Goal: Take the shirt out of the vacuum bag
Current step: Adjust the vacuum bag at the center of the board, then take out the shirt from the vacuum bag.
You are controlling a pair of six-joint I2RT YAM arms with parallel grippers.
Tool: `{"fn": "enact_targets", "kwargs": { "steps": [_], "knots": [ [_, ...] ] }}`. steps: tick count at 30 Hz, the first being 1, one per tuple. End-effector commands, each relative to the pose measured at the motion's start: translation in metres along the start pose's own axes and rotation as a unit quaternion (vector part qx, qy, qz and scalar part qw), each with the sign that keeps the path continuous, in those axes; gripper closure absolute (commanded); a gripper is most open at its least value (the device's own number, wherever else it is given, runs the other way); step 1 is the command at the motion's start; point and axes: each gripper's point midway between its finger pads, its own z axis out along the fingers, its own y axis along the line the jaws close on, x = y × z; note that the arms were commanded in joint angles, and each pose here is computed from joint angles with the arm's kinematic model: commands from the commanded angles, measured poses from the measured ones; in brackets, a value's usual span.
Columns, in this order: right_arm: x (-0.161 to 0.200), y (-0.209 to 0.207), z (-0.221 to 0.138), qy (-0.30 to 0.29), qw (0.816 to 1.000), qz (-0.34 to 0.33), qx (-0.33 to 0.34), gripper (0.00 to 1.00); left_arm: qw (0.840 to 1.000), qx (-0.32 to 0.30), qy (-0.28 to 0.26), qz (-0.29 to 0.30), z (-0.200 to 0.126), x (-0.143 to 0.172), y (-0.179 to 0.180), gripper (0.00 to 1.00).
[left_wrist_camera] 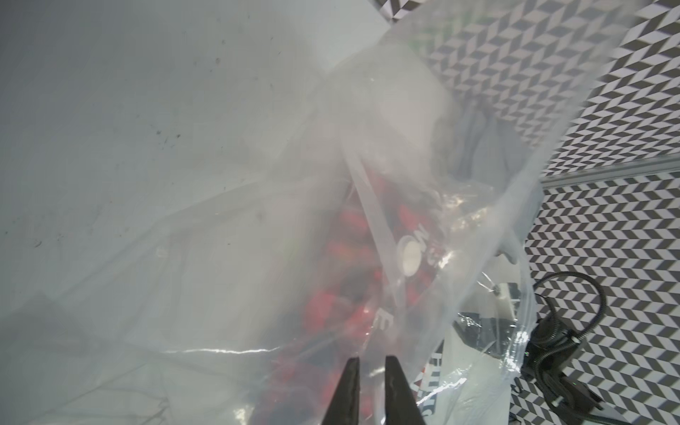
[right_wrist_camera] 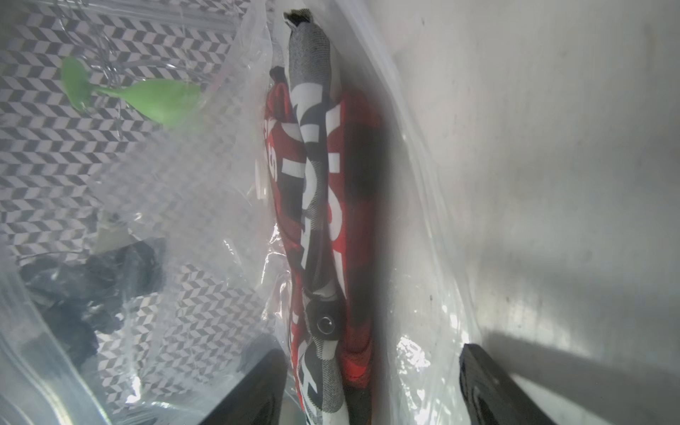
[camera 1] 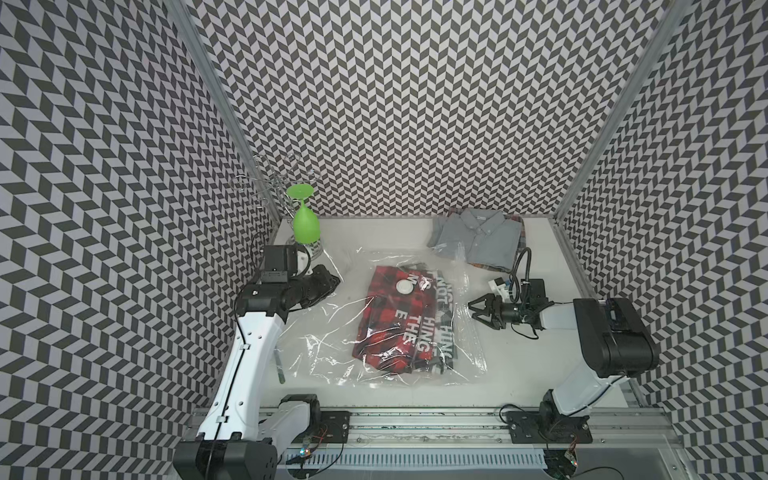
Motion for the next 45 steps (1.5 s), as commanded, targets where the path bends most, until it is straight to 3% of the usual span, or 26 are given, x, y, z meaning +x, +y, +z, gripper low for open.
{"fn": "enact_targets", "kwargs": {
  "steps": [1, 5, 7, 8, 15, 20, 24, 30, 34, 45],
  "knots": [
    [0.0, 0.012, -0.003, -0.007, 1.0, -0.019, 0.004, 0.26, 1.0, -0.017, -0.018, 0.009, -0.005, -0.005, 0.004, 0.6],
    [-0.009, 0.033, -0.011, -0.022, 0.999, -0.033, 0.009, 0.26, 0.999, -0.025, -0.026, 0.009, -0.014, -0.005, 0.0, 0.4],
    [-0.012, 0.044, -0.016, -0.028, 0.999, -0.038, 0.01, 0.27, 0.999, -0.032, -0.029, 0.008, -0.022, -0.002, 0.0, 0.17],
    [-0.013, 0.049, -0.018, -0.03, 0.999, -0.041, 0.009, 0.27, 0.999, -0.034, -0.032, 0.007, -0.027, 0.0, -0.001, 0.15],
    [-0.004, 0.067, -0.017, -0.015, 0.998, -0.053, -0.006, 0.31, 0.998, -0.031, -0.061, -0.001, -0.071, 0.011, -0.018, 0.13],
    [-0.002, 0.063, -0.011, -0.009, 0.998, -0.053, -0.011, 0.38, 0.993, 0.02, -0.115, 0.017, -0.119, -0.001, -0.054, 0.14],
    [-0.001, 0.057, -0.006, -0.001, 0.999, -0.052, -0.015, 0.43, 0.991, 0.054, -0.113, 0.035, -0.126, -0.004, -0.073, 0.24],
    [0.0, 0.047, -0.001, 0.003, 0.999, -0.048, -0.013, 0.49, 0.991, 0.104, -0.08, 0.033, -0.088, 0.016, -0.072, 0.61],
    [0.001, 0.051, 0.006, 0.013, 0.998, -0.054, -0.029, 0.54, 0.993, 0.102, -0.051, 0.037, -0.059, 0.032, -0.063, 0.76],
    [-0.003, 0.069, 0.037, 0.033, 0.995, -0.077, -0.047, 0.55, 0.997, 0.074, 0.023, 0.031, 0.02, 0.074, -0.021, 0.86]
  ]
}}
